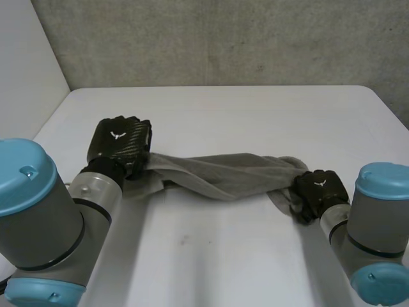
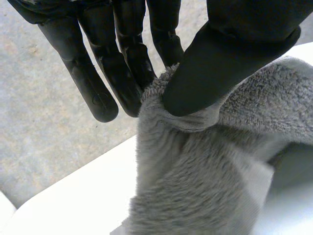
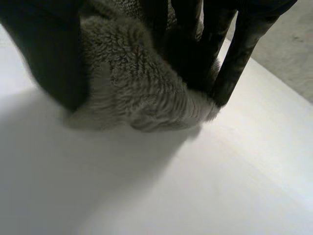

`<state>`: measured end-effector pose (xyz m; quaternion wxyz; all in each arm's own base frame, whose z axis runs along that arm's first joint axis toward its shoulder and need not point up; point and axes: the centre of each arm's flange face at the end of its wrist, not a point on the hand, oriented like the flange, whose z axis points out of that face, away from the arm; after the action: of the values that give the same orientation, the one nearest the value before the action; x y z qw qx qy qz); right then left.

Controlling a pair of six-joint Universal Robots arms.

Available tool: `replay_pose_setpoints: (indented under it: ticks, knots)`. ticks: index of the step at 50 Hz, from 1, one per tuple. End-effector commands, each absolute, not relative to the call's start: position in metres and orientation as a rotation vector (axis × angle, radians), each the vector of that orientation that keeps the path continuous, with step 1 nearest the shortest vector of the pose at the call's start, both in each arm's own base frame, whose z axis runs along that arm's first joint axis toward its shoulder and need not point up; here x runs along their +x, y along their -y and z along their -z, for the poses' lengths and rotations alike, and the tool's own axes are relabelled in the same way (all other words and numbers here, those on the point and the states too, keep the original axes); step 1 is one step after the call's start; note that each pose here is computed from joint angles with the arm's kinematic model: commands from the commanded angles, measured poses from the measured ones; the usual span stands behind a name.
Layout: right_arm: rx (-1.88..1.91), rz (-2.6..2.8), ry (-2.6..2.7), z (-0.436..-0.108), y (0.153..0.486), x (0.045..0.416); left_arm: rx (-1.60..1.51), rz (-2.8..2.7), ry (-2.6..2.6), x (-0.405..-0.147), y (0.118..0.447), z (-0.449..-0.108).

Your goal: Fold the towel.

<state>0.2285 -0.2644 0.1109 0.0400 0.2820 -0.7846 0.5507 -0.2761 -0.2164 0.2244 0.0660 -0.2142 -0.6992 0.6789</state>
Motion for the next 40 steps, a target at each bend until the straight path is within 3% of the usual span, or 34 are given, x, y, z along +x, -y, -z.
replay_pose_setpoints:
  ticks: [1, 9, 11, 14, 19, 24, 31, 36, 40]
  knots:
    - [0.855, -1.812, 2.270, -0.128, 0.273, 0.227, -0.633, -2.053, 2.121, -0.273, 0.221, -0.224]
    - [0.826, -1.994, 2.143, -0.180, 0.285, 0.219, -0.593, -2.126, 2.051, -0.270, 0.220, -0.249]
    - [0.850, -2.075, 2.081, -0.219, 0.281, 0.216, -0.541, -2.189, 2.015, -0.260, 0.223, -0.271]
    - [0.862, -2.097, 2.066, -0.238, 0.278, 0.213, -0.515, -2.223, 1.992, -0.254, 0.223, -0.284]
    - [0.921, -2.104, 2.085, -0.308, 0.269, 0.205, -0.455, -2.328, 1.900, -0.230, 0.226, -0.332]
    - [0.969, -1.996, 2.198, -0.349, 0.267, 0.190, -0.425, -2.380, 1.906, -0.209, 0.241, -0.345]
    - [1.209, -1.652, 2.397, -0.325, 0.283, 0.180, -0.475, -2.226, 2.074, -0.195, 0.257, -0.316]
    - [1.257, -1.559, 2.481, -0.301, 0.296, 0.183, -0.557, -1.995, 2.231, -0.204, 0.268, -0.266]
    - [1.205, -1.474, 2.625, -0.262, 0.318, 0.184, -0.591, -1.845, 2.327, -0.211, 0.272, -0.229]
